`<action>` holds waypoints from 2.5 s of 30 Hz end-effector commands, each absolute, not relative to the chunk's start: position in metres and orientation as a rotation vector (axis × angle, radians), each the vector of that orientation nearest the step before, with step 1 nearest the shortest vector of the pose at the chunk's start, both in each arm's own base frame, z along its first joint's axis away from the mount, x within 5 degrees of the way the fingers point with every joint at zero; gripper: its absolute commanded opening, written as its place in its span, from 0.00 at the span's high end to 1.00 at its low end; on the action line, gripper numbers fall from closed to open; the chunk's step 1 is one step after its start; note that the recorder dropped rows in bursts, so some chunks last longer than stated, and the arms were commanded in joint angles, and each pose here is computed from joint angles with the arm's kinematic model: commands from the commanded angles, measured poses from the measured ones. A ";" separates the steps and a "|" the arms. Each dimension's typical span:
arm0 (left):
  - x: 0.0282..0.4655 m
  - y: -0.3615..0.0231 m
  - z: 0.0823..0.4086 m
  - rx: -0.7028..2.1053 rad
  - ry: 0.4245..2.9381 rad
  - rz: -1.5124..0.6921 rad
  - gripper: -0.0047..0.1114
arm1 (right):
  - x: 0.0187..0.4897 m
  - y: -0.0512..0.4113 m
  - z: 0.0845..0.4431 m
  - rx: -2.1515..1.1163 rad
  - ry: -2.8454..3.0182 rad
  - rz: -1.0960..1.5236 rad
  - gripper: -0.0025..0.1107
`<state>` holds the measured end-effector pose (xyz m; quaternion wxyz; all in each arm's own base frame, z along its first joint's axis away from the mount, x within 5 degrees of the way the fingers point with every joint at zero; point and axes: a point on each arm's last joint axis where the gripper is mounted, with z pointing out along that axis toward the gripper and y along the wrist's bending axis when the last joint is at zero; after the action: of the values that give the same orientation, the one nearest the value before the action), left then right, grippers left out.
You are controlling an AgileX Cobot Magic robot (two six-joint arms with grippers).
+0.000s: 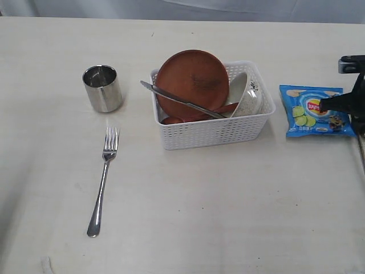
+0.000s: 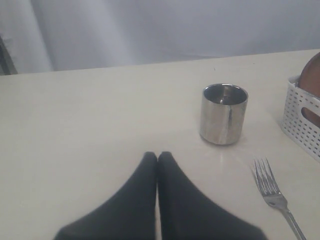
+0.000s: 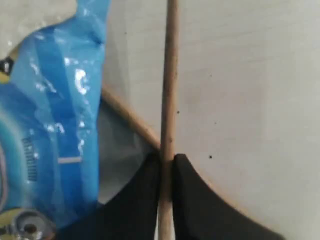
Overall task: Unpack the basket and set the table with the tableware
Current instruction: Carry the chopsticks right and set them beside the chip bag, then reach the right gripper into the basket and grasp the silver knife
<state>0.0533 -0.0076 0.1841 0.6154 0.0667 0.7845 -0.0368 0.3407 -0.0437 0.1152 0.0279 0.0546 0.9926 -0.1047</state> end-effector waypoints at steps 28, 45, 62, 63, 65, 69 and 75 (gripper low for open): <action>0.053 -0.008 0.184 0.153 1.799 -0.095 0.96 | 0.345 -0.043 0.214 0.083 2.913 -0.281 0.57; 0.053 -0.008 0.184 0.153 1.799 -0.095 0.96 | 0.290 0.119 0.305 -0.886 2.449 0.230 0.57; 0.053 -0.008 0.184 0.153 1.799 -0.095 0.96 | 0.274 0.250 0.224 -1.331 2.255 0.010 0.57; 0.053 -0.008 0.184 0.153 1.799 -0.095 0.96 | 0.274 0.252 0.220 -1.333 2.253 -0.016 0.57; 0.053 -0.008 0.184 0.153 1.799 -0.095 0.96 | 0.275 0.256 0.214 -1.342 2.243 -0.056 0.57; 0.053 -0.008 0.184 0.153 1.799 -0.095 0.96 | 0.274 0.262 0.205 -1.386 2.222 -0.086 0.57; 0.053 -0.008 0.184 0.153 1.799 -0.095 0.96 | 0.279 0.269 0.197 -1.323 2.205 -0.059 0.57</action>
<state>0.0533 -0.0076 0.1841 0.6154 0.0667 0.7845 -0.0368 0.2749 0.2655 0.1981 0.2642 -0.5013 0.8237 -0.0229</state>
